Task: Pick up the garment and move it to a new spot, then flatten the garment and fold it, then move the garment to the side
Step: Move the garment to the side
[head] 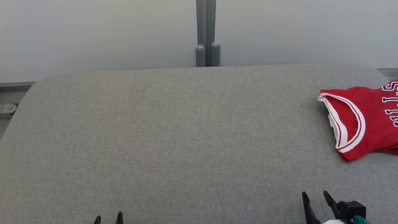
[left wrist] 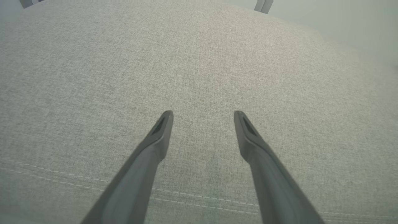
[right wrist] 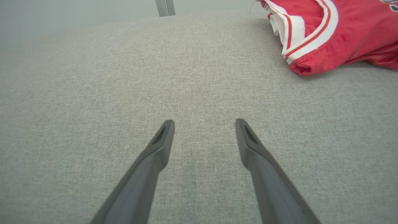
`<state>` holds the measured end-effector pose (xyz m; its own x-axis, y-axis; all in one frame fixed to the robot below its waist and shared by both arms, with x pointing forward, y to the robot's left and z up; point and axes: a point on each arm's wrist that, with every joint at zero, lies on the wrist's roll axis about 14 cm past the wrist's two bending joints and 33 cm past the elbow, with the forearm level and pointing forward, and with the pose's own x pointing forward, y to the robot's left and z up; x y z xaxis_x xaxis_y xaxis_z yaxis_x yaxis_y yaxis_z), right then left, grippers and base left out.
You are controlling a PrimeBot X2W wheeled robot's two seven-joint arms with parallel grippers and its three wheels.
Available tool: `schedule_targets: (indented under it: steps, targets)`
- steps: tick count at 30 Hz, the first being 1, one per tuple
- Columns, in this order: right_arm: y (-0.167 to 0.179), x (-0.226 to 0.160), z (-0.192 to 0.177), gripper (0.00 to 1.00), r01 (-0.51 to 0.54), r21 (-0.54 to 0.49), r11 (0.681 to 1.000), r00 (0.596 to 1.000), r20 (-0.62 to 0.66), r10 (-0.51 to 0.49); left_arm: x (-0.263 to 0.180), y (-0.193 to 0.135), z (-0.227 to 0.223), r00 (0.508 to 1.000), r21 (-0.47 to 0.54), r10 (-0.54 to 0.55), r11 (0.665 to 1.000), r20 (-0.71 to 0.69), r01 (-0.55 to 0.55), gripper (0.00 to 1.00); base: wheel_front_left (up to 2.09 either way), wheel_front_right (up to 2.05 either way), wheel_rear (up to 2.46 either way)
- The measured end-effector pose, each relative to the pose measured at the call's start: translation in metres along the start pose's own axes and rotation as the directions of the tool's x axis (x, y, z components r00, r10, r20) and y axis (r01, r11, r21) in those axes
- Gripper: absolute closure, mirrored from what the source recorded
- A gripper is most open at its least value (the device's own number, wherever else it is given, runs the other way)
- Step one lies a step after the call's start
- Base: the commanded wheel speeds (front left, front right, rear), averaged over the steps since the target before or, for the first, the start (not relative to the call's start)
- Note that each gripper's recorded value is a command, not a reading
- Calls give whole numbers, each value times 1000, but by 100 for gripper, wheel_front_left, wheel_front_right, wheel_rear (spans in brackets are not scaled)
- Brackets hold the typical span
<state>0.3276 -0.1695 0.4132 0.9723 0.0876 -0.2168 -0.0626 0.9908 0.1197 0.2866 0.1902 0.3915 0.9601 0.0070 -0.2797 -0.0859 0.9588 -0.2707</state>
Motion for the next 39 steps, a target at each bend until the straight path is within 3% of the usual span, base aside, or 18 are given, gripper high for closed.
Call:
schedule_targets:
  steps: [39]
  targets:
    - [-7, 19, 49, 0, 0, -39, 999, 990, 138, 5, 19, -10, 41, 993, 15, -29, 1000, 117, 28, 0, 0, 0, 0]
